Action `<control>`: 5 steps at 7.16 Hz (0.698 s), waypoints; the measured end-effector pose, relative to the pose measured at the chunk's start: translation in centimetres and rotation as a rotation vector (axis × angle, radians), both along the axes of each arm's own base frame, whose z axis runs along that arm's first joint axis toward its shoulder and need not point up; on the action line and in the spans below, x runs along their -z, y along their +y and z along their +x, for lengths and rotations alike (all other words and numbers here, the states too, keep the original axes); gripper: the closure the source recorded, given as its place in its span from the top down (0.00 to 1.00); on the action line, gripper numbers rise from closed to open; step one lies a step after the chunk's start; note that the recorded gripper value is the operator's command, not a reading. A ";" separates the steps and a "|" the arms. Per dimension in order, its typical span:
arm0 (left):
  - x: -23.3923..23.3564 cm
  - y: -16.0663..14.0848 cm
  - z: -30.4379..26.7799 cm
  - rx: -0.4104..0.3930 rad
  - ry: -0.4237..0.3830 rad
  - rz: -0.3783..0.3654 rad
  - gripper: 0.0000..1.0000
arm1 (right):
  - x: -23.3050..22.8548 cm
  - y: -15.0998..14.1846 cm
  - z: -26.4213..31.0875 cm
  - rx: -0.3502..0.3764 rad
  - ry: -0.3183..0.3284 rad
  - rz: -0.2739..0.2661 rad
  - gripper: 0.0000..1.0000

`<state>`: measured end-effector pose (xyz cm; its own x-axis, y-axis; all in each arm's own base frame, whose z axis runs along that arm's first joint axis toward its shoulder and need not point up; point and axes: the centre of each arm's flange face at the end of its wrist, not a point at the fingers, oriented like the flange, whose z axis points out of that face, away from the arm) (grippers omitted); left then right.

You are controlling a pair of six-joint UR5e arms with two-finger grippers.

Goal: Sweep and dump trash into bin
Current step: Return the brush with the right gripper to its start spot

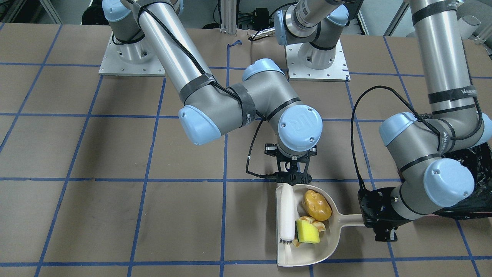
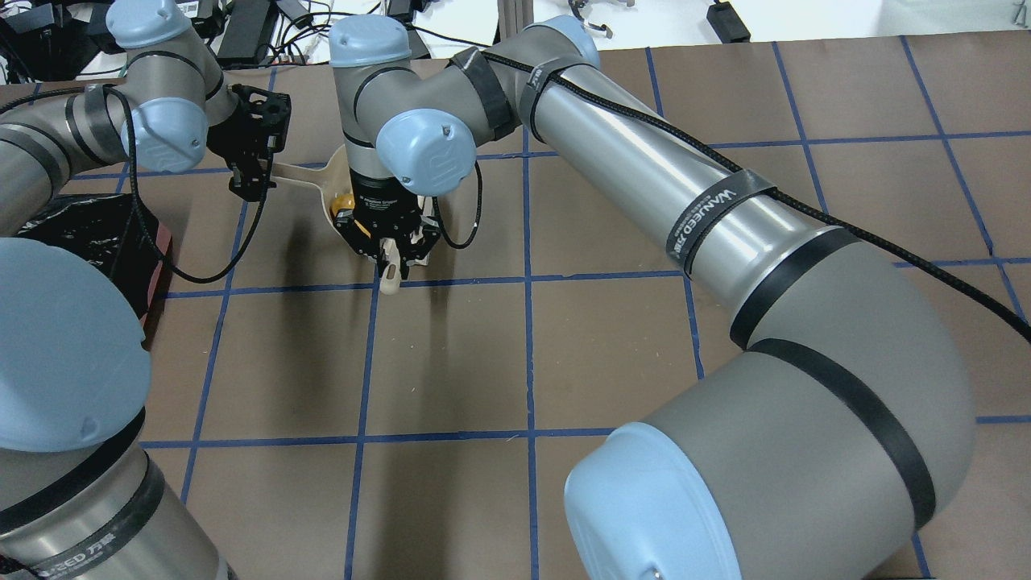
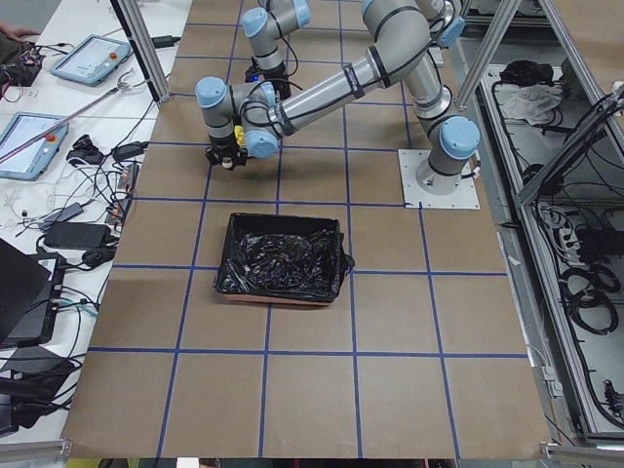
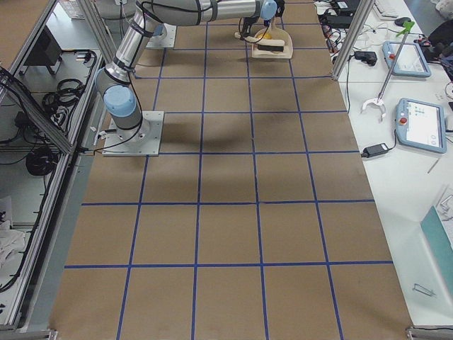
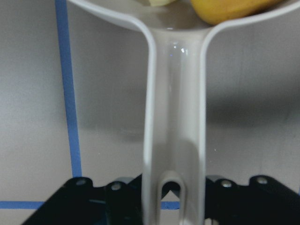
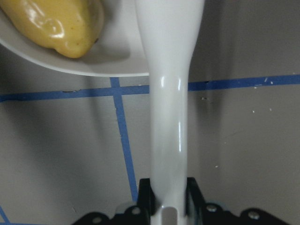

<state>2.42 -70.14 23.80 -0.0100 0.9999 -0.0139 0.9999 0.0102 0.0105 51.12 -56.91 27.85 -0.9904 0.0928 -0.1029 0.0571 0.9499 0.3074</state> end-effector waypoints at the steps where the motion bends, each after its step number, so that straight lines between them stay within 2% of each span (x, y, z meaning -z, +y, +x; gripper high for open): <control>1: 0.0 0.0 0.0 0.000 0.001 0.000 0.01 | -0.7 -0.4 -2.9 0.011 0.011 0.014 0.00; 4: 0.1 0.0 0.0 -0.003 0.021 0.000 0.01 | -3.3 -1.5 -15.0 0.049 -0.007 0.029 0.00; 5: 0.1 0.0 0.1 -0.007 0.037 -0.002 0.01 | -3.7 -1.7 -19.5 0.082 -0.010 0.038 0.00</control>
